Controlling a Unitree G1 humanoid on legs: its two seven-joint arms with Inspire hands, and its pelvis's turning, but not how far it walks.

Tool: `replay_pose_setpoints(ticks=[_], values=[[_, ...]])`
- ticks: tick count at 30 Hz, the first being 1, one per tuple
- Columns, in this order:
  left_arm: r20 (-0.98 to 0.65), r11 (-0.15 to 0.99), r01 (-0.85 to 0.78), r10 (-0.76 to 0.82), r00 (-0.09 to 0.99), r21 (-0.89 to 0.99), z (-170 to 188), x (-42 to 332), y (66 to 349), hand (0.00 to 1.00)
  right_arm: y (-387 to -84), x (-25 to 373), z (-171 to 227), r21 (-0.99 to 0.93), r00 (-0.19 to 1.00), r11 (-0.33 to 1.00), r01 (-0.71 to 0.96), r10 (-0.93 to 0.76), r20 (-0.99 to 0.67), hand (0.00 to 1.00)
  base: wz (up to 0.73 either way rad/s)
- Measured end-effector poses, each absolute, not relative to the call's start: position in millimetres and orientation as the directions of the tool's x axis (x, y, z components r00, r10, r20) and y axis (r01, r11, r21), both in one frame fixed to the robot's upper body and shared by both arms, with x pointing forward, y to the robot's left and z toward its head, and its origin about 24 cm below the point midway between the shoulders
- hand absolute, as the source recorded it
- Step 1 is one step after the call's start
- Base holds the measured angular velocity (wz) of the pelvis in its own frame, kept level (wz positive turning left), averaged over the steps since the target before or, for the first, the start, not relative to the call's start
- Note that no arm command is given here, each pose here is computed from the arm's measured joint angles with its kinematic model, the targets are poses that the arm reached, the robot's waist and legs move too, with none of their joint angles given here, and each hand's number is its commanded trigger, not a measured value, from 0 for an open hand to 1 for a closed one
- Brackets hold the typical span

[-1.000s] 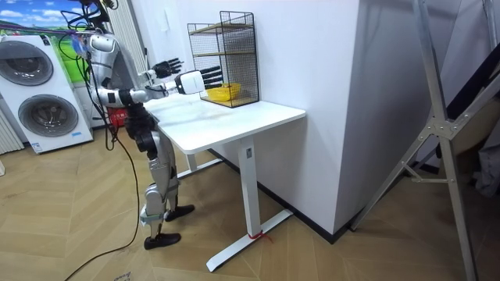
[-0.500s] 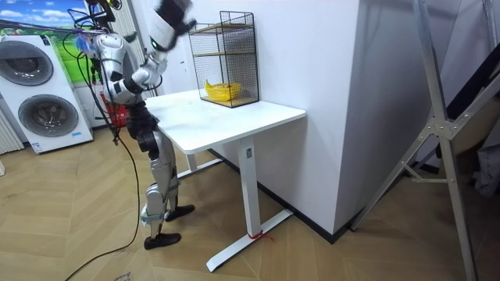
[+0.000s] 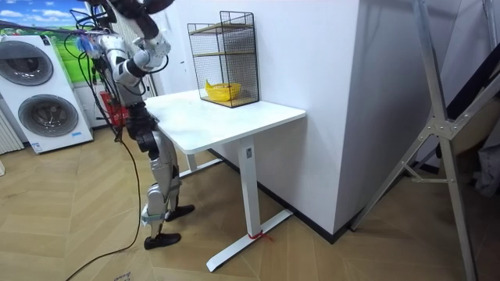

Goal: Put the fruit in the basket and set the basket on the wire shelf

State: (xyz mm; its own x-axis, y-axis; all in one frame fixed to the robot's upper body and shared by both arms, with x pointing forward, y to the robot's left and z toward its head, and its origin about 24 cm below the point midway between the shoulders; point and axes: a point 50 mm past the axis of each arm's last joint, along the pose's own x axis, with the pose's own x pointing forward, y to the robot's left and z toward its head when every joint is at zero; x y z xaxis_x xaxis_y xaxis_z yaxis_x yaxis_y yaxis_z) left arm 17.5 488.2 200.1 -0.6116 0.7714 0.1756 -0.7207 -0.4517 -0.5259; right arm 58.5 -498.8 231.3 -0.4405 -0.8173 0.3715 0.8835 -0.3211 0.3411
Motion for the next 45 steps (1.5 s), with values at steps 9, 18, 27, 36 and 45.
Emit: replay_pose_setpoints(ticks=[9,18,27,36,45], values=[[-0.048,-0.698,-0.678,0.704,-0.709,-0.230,126,-35,505,0.00,-523,-38,134,0.081,-0.679,-0.678,0.730,-0.734,-0.027,0.00,0.04],[-0.449,-0.744,-0.611,0.465,-0.763,0.269,-67,-118,372,0.00,-370,-138,-64,-0.459,-0.808,-0.667,0.587,-0.459,-0.369,0.00,-0.10],[-0.644,-0.651,-0.616,0.247,-0.725,0.444,-124,-147,274,0.00,-293,-104,-131,-0.638,-0.667,-0.242,0.731,-0.450,-0.594,0.00,-0.09],[-0.820,0.351,-0.779,0.460,-0.340,0.520,-151,-83,273,0.00,-289,-25,-153,-0.570,-0.177,0.615,0.545,-0.580,-0.795,0.00,0.03],[-0.895,0.889,-0.212,0.433,0.106,0.405,-164,13,252,0.00,-269,27,-160,-0.463,0.080,0.851,0.250,-0.494,-0.866,0.00,0.00]])
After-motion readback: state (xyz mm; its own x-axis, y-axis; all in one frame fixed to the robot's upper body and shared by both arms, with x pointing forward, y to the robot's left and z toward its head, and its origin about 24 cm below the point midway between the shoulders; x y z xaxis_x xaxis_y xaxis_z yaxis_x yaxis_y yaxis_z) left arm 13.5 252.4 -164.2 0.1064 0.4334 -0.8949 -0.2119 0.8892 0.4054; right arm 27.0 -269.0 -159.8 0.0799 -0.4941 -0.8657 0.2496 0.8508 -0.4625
